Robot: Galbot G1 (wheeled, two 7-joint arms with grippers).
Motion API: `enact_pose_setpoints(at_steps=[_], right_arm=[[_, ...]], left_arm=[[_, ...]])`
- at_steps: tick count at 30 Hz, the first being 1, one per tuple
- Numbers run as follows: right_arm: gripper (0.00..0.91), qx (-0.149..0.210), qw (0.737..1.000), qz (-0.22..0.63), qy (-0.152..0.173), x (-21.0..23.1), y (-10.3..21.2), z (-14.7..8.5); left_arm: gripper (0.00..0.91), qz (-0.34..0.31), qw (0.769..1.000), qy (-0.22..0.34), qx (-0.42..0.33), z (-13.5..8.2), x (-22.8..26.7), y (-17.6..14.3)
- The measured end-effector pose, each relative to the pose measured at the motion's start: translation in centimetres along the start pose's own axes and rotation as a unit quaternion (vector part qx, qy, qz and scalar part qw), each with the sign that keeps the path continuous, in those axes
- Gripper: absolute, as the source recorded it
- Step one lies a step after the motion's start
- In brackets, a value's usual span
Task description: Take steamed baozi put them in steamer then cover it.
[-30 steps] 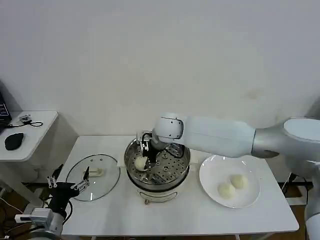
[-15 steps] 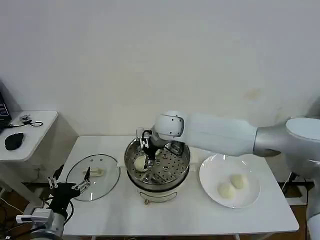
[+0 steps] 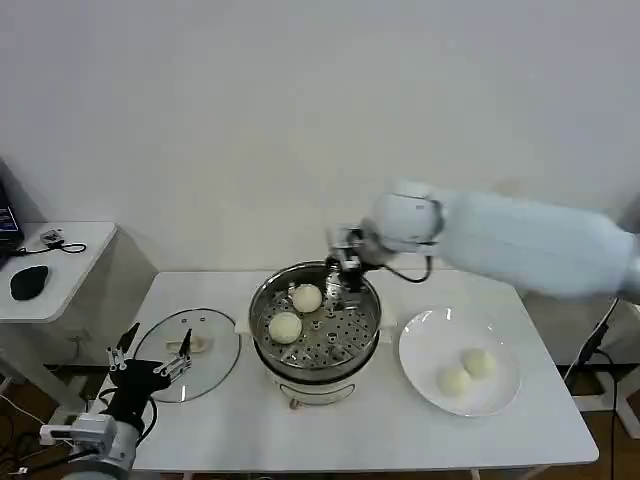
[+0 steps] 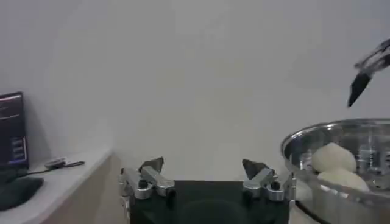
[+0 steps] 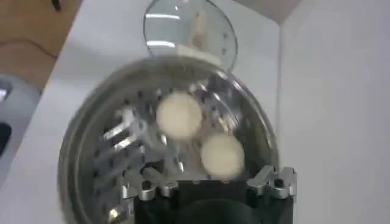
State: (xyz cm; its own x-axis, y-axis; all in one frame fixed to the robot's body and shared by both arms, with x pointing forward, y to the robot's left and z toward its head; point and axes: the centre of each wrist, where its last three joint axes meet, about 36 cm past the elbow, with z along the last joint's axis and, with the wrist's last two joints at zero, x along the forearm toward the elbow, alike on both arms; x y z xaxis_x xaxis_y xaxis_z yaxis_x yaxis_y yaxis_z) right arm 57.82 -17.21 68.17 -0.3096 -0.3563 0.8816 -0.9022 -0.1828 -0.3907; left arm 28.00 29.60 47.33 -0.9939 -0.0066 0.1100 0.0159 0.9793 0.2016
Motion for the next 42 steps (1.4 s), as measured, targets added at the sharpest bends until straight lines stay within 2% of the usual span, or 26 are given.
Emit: enact_pose_setpoints(at_steps=[8, 14, 19, 29, 42], right_arm=[[0.907, -0.005, 1.0, 0.007, 0.023, 4.0, 4.7, 8.3], [0.907, -0.023, 0.999, 0.007, 0.043, 4.0, 9.3, 14.1], [0.907, -0.03, 0.997, -0.006, 0.064, 2.3, 13.0, 17.6], [0.907, -0.03, 0.993, -0.069, 0.091, -3.0, 17.6, 21.2], [0.907, -0.044, 0.993, -0.073, 0.085, -7.7, 17.0, 22.9]], left_arm=[[0.907, 0.013, 1.0, 0.0, -0.001, 0.1, -0.3, -0.6], [0.907, 0.02, 1.0, 0.002, 0.002, 0.3, -0.3, -1.2], [0.907, 0.023, 1.0, 0.007, 0.002, 0.8, -0.3, -1.6], [0.907, 0.014, 1.0, 0.017, 0.0, 1.5, 0.0, -2.0], [0.907, 0.001, 1.0, 0.025, -0.006, 2.1, -0.2, -1.7]])
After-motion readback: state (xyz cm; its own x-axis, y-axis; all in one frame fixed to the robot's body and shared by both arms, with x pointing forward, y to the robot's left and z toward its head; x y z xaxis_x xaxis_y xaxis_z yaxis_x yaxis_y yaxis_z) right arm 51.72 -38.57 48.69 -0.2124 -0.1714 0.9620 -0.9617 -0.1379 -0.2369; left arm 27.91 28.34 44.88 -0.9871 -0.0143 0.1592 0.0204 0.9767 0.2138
